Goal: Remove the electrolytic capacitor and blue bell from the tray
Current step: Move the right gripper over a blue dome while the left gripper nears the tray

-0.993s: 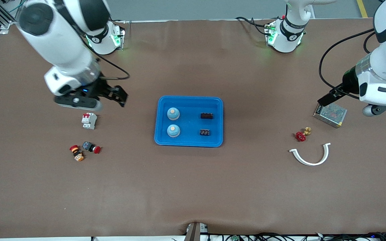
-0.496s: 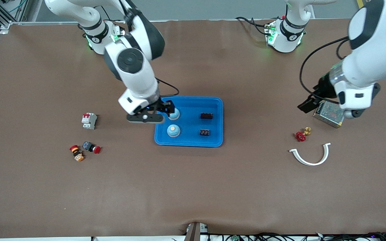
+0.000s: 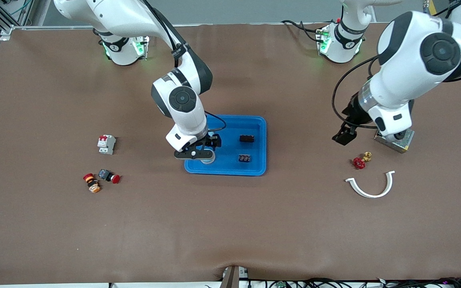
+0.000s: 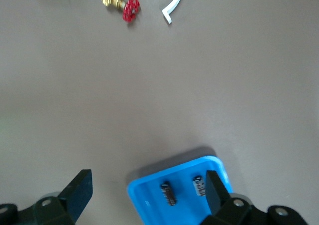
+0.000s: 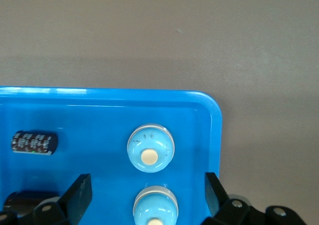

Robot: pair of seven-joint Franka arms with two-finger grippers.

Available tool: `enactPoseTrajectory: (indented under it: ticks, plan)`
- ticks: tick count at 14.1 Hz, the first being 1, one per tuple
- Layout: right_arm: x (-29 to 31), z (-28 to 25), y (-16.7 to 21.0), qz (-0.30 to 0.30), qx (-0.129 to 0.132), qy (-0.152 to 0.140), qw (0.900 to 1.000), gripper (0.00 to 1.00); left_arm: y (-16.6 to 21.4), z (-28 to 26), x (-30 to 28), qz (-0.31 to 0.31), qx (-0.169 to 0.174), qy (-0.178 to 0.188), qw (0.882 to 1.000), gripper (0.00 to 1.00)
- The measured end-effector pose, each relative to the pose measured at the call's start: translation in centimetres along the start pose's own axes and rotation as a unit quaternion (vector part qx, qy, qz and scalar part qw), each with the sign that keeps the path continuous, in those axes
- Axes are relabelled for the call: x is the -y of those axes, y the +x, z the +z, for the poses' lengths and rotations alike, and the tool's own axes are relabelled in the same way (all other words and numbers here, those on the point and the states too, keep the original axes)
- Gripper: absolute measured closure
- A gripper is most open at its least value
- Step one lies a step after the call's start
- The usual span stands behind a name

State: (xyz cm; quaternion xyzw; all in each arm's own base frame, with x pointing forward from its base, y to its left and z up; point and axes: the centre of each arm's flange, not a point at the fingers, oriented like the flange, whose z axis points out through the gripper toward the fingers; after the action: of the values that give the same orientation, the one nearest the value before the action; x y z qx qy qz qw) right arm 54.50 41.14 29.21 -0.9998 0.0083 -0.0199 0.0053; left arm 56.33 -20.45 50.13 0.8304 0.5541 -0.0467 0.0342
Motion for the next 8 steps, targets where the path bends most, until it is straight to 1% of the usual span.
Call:
enactPoseTrajectory:
  ticks: [4, 6, 8]
  plan:
    - [-0.1, 2.1, 0.0, 0.000, 0.007, -0.007, 1.000, 0.00, -2.6, 3.7, -1.7, -0.060, 0.013, -0.018, 0.998, 0.00]
    - [-0.2, 3.4, -0.1, 0.000, 0.012, -0.012, 1.000, 0.00, -5.2, 6.2, -1.7, -0.077, 0.016, -0.025, 0.997, 0.00]
    - [-0.1, 4.6, -0.1, -0.001, 0.012, -0.013, 1.000, 0.00, -7.5, 8.2, -1.3, -0.089, 0.018, -0.023, 0.996, 0.00]
